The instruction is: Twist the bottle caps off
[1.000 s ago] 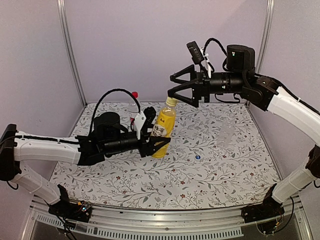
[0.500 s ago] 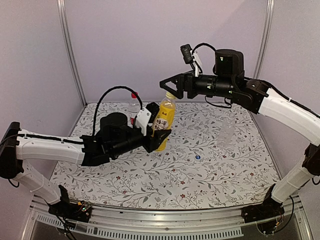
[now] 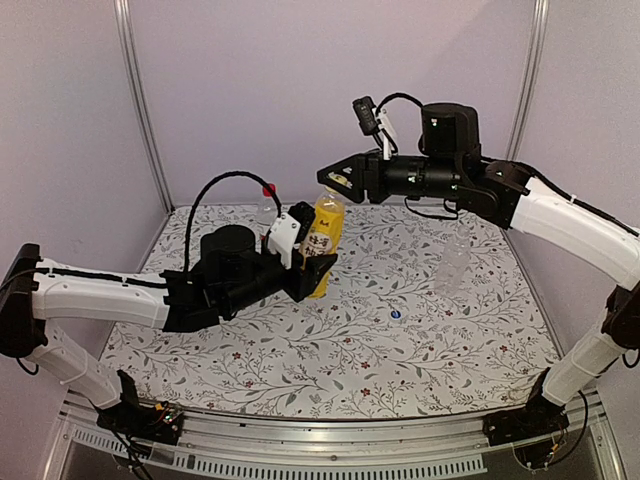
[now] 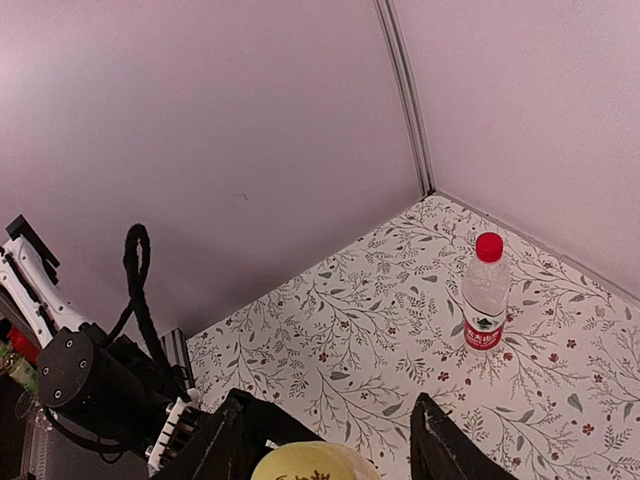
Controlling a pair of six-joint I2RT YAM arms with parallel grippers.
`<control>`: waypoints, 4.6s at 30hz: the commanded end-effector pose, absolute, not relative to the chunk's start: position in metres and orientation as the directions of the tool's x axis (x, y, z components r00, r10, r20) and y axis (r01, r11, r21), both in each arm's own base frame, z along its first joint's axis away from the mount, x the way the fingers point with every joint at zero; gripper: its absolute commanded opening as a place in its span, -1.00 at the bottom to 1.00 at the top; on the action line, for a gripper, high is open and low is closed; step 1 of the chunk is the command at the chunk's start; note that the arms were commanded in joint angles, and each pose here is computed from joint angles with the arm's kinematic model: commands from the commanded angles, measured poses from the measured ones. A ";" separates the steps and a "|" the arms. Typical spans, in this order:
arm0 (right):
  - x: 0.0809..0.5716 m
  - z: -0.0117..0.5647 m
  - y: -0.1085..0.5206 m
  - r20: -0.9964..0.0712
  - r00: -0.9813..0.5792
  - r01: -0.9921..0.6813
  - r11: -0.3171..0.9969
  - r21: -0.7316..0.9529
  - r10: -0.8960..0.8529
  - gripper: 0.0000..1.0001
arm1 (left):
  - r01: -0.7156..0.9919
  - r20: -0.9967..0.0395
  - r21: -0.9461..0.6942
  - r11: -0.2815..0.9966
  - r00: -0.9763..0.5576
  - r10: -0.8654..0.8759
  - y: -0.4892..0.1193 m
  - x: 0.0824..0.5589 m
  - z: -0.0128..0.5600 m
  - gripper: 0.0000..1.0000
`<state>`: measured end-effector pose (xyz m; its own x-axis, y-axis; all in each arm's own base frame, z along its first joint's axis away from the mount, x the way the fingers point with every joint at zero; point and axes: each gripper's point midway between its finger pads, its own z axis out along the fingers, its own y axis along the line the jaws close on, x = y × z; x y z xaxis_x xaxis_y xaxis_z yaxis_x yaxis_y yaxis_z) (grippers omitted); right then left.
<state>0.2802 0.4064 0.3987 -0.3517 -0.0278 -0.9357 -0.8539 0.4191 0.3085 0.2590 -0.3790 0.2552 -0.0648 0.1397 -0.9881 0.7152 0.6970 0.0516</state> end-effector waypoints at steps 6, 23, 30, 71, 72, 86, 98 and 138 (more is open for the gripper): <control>0.275 0.403 0.412 -0.935 -0.352 -0.867 0.387 0.314 -0.031 -0.15 | 0.708 -0.990 0.060 0.703 -0.050 0.134 -0.382 0.257 0.265 0.03; 0.162 0.400 0.400 -0.989 0.068 -0.965 -0.261 -0.032 -0.131 -0.72 | 1.000 -0.995 -0.002 -0.031 0.001 0.104 -0.404 0.140 0.270 0.04; 0.150 0.400 0.396 -0.991 0.053 -0.916 -0.401 0.002 -0.126 -0.63 | 0.975 -0.997 -0.065 -0.213 -0.055 0.052 -0.397 0.118 0.279 0.02; 0.274 0.428 0.402 -0.960 -0.280 -0.860 0.445 0.249 -0.006 0.60 | 0.764 -0.991 -0.073 0.640 -0.127 0.038 -0.390 0.251 0.264 0.04; 0.273 0.426 0.404 -0.959 -0.283 -0.861 0.445 0.247 -0.014 0.57 | 0.757 -0.991 -0.072 0.650 -0.127 0.039 -0.389 0.253 0.264 0.04; 0.272 0.407 0.415 -0.948 -0.311 -0.864 0.434 0.255 -0.064 0.08 | 0.717 -0.991 -0.054 0.695 -0.123 0.050 -0.382 0.259 0.263 0.04; 0.270 0.408 0.417 -0.950 -0.307 -0.871 0.420 0.254 -0.063 -0.12 | 0.711 -0.991 -0.037 0.702 -0.115 0.064 -0.381 0.259 0.262 0.04; 0.151 0.414 0.392 -0.990 0.049 -0.952 -0.305 -0.007 -0.129 0.35 | 0.998 -0.997 -0.050 -0.037 -0.048 0.063 -0.398 0.148 0.268 0.03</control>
